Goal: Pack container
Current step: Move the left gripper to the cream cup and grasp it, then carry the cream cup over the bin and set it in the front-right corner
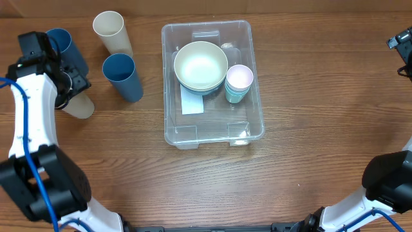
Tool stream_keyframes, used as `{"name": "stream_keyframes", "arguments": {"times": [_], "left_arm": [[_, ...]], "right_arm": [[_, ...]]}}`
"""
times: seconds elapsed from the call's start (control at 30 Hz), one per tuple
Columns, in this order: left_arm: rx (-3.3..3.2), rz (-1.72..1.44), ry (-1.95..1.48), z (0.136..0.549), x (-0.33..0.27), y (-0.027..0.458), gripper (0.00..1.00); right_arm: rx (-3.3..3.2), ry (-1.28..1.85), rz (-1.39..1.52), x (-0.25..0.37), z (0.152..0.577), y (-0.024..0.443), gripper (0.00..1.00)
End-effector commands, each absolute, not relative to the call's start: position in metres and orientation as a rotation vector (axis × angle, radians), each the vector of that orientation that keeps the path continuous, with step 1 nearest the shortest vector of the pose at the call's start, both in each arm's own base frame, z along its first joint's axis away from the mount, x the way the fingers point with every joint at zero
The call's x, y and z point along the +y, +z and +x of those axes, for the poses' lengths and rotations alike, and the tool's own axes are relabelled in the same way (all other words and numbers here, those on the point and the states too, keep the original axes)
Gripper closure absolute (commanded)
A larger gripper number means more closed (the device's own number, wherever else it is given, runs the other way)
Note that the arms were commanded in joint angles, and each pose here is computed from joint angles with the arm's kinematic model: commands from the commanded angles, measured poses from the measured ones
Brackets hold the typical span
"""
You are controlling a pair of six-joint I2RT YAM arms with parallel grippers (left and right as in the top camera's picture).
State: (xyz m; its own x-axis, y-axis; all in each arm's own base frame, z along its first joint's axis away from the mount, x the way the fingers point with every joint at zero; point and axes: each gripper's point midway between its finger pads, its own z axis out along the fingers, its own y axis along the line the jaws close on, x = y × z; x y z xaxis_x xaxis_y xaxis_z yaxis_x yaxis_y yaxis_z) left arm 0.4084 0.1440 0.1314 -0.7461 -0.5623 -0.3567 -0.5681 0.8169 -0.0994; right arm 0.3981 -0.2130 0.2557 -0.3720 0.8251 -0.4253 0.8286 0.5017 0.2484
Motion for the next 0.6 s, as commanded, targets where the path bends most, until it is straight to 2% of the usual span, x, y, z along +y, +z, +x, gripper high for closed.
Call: {"name": "stream_keyframes", "arguments": {"times": [0.0,0.13,0.2,0.33,0.57], "left_arm": [[2.675,-0.852,-0.027,0.417,0.139,0.109,0.67],[2.662,-0.844,-0.031,0.419,0.139,0.117,0.89],[2.663,-0.818,-0.062,0.422,0.135,0.125,0.96],[2.661,-0.705,-0.102,0.432,0.118,0.166,0.96],[2.606,-0.401,-0.096,0.433,0.06,0.28,0.96]], "right_arm": [[2.197,-0.012,1.343,-0.215,0.397,0.275,0.0],[2.197,-0.012,1.343,-0.215,0.397,0.275,0.0],[2.197,-0.012,1.343,-0.215,0.397,0.275,0.0],[2.197,-0.012,1.343,-0.215,0.397,0.275,0.0],[2.197,-0.012,1.343,-0.215,0.397,0.275,0.0]]}}
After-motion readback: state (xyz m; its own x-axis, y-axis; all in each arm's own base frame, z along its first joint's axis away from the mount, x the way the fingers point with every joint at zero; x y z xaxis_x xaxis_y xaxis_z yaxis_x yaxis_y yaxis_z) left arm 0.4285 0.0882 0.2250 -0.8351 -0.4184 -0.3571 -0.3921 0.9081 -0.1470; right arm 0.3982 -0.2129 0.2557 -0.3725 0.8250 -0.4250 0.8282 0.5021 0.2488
